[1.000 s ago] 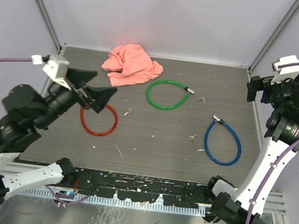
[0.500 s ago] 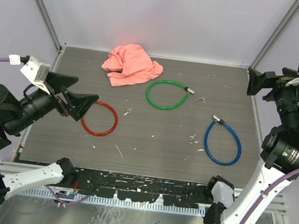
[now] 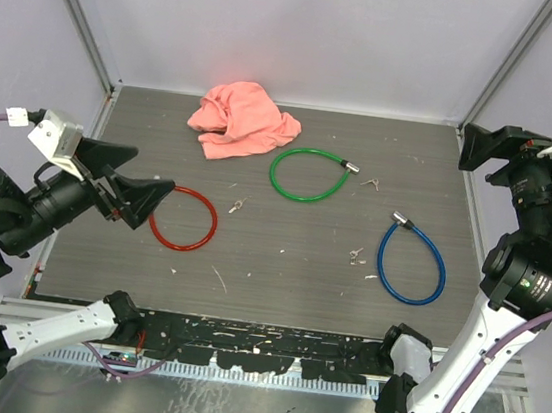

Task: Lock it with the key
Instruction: Reset both arms

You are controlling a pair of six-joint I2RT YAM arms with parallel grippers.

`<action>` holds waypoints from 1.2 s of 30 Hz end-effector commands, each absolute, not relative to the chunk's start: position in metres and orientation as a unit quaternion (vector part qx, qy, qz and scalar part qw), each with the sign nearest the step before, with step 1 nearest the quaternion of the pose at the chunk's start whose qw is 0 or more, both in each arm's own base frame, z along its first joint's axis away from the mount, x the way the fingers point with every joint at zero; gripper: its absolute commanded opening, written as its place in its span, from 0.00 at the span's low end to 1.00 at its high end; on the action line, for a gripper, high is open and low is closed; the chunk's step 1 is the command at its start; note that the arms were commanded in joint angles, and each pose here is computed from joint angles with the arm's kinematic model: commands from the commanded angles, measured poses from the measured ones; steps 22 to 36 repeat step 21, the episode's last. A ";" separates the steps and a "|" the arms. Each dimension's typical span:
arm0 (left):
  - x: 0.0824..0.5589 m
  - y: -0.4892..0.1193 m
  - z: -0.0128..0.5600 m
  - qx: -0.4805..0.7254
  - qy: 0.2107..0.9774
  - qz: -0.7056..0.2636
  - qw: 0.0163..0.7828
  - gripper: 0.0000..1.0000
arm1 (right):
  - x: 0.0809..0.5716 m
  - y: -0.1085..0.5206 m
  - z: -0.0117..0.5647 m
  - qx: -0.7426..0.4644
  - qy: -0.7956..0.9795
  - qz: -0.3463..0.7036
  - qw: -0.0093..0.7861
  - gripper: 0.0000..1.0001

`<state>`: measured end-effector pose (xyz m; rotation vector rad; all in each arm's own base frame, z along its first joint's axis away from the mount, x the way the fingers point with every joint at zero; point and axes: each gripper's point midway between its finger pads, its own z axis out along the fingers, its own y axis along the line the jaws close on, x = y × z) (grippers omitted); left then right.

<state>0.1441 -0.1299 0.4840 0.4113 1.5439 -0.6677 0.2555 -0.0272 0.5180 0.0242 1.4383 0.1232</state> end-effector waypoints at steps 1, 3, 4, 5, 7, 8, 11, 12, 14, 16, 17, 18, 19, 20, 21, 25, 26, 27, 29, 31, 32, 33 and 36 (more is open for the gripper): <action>0.141 -0.127 0.490 0.179 0.667 -0.300 0.658 0.98 | 0.255 -0.026 0.527 0.011 0.644 0.058 0.763 1.00; 0.140 -0.127 0.494 0.176 0.661 -0.304 0.663 0.98 | 0.256 -0.023 0.524 0.004 0.645 0.062 0.762 1.00; 0.140 -0.127 0.495 0.175 0.659 -0.306 0.665 0.99 | 0.256 -0.023 0.522 0.002 0.646 0.063 0.761 1.00; 0.140 -0.127 0.495 0.174 0.660 -0.306 0.664 0.98 | 0.256 -0.022 0.522 0.001 0.646 0.062 0.761 1.00; 0.140 -0.127 0.494 0.174 0.660 -0.306 0.664 0.99 | 0.256 -0.023 0.521 0.001 0.645 0.061 0.762 1.00; 0.140 -0.127 0.494 0.174 0.660 -0.306 0.664 0.99 | 0.257 -0.023 0.521 0.001 0.644 0.060 0.762 1.00; 0.141 -0.128 0.492 0.176 0.661 -0.306 0.662 0.99 | 0.257 -0.024 0.521 0.002 0.643 0.058 0.764 1.00; 0.141 -0.128 0.492 0.176 0.661 -0.305 0.662 0.99 | 0.256 -0.024 0.522 0.001 0.642 0.057 0.765 1.00; 0.141 -0.128 0.492 0.177 0.661 -0.305 0.662 0.99 | 0.257 -0.024 0.521 0.000 0.642 0.055 0.765 1.00; 0.142 -0.129 0.490 0.177 0.663 -0.303 0.661 0.98 | 0.257 -0.024 0.521 -0.002 0.642 0.053 0.765 1.00; 0.142 -0.129 0.490 0.178 0.663 -0.303 0.661 0.98 | 0.257 -0.025 0.520 -0.002 0.642 0.052 0.765 1.00; 0.142 -0.129 0.489 0.178 0.664 -0.303 0.660 0.98 | 0.257 -0.025 0.520 -0.003 0.642 0.051 0.765 1.00; 0.142 -0.129 0.488 0.179 0.664 -0.302 0.660 0.99 | 0.258 -0.025 0.519 -0.005 0.643 0.052 0.765 1.00; 0.143 -0.129 0.488 0.179 0.665 -0.301 0.660 0.98 | 0.258 -0.024 0.519 -0.008 0.642 0.052 0.765 1.00; 0.143 -0.130 0.487 0.179 0.665 -0.301 0.659 0.99 | 0.258 -0.024 0.517 -0.010 0.644 0.052 0.763 1.00; 0.143 -0.130 0.487 0.179 0.665 -0.301 0.659 0.99 | 0.258 -0.024 0.517 -0.010 0.644 0.052 0.763 1.00; 0.143 -0.130 0.487 0.179 0.665 -0.301 0.659 0.99 | 0.258 -0.024 0.517 -0.010 0.644 0.052 0.763 1.00; 0.143 -0.130 0.487 0.179 0.665 -0.301 0.659 0.99 | 0.258 -0.024 0.517 -0.010 0.644 0.052 0.763 1.00; 0.143 -0.130 0.487 0.179 0.665 -0.301 0.659 0.99 | 0.258 -0.024 0.517 -0.010 0.644 0.052 0.763 1.00; 0.143 -0.130 0.487 0.179 0.665 -0.301 0.659 0.99 | 0.258 -0.024 0.517 -0.010 0.644 0.052 0.763 1.00; 0.143 -0.130 0.487 0.179 0.665 -0.301 0.659 0.99 | 0.258 -0.024 0.517 -0.010 0.644 0.052 0.763 1.00; 0.143 -0.130 0.487 0.179 0.665 -0.301 0.659 0.99 | 0.258 -0.024 0.517 -0.010 0.644 0.052 0.763 1.00; 0.143 -0.130 0.487 0.179 0.665 -0.301 0.659 0.99 | 0.258 -0.024 0.517 -0.010 0.644 0.052 0.763 1.00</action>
